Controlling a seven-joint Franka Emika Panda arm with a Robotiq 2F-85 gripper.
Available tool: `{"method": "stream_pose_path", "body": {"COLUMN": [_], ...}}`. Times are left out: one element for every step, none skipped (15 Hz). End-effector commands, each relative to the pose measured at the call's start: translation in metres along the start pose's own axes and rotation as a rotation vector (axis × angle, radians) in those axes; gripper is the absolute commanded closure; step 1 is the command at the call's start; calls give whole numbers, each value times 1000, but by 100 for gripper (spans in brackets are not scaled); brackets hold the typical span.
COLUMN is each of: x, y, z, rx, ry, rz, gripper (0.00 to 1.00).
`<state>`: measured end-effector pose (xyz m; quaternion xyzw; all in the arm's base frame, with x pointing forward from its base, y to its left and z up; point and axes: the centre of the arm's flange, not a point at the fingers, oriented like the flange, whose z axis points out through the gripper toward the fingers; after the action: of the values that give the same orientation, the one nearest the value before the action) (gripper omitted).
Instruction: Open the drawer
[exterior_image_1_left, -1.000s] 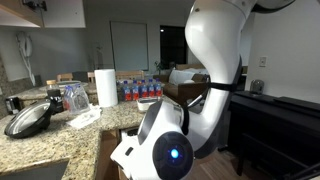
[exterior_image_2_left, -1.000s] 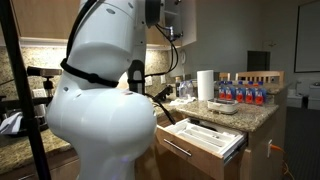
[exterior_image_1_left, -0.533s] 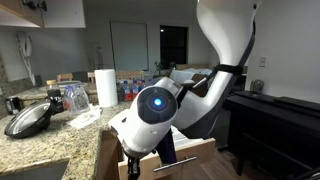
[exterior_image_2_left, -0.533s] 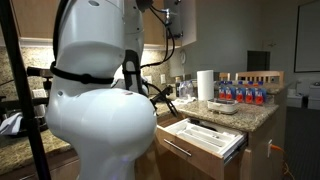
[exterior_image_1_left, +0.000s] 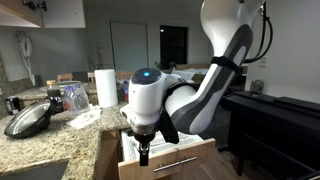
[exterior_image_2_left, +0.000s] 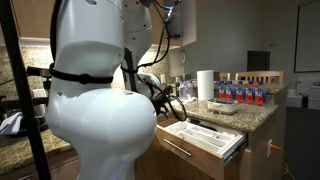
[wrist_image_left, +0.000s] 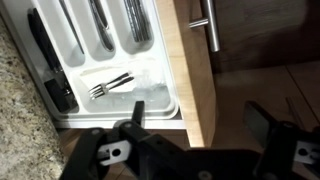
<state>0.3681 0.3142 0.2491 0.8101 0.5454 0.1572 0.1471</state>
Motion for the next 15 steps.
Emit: {"method": "stream_pose_path", "body": {"x": [4,5,4,2,0,-2,-4,-5,-7,-9,-12,-13,-15,-15,-14], "y": [15,16,17,18,17,17,16,16,16,16,18,19,23,27,34], "z": [-6,-3,1,5,8,11,15,20,24,29,32,35,35,34,31], "rx": [102,127,156,178,199,219,236,251,264,273,278,270,253,230,221], "ry": [-58,-67,-74,-79,-84,-83,-84,-86,-87,-83,-71,-50,-15,37,83], "rz": [10,25,44,59,72,82,93,97,103,103,102,120,150,203,245], "gripper": [0,0,0,0,0,0,0,0,0,0,0,0,0,0,0]}}
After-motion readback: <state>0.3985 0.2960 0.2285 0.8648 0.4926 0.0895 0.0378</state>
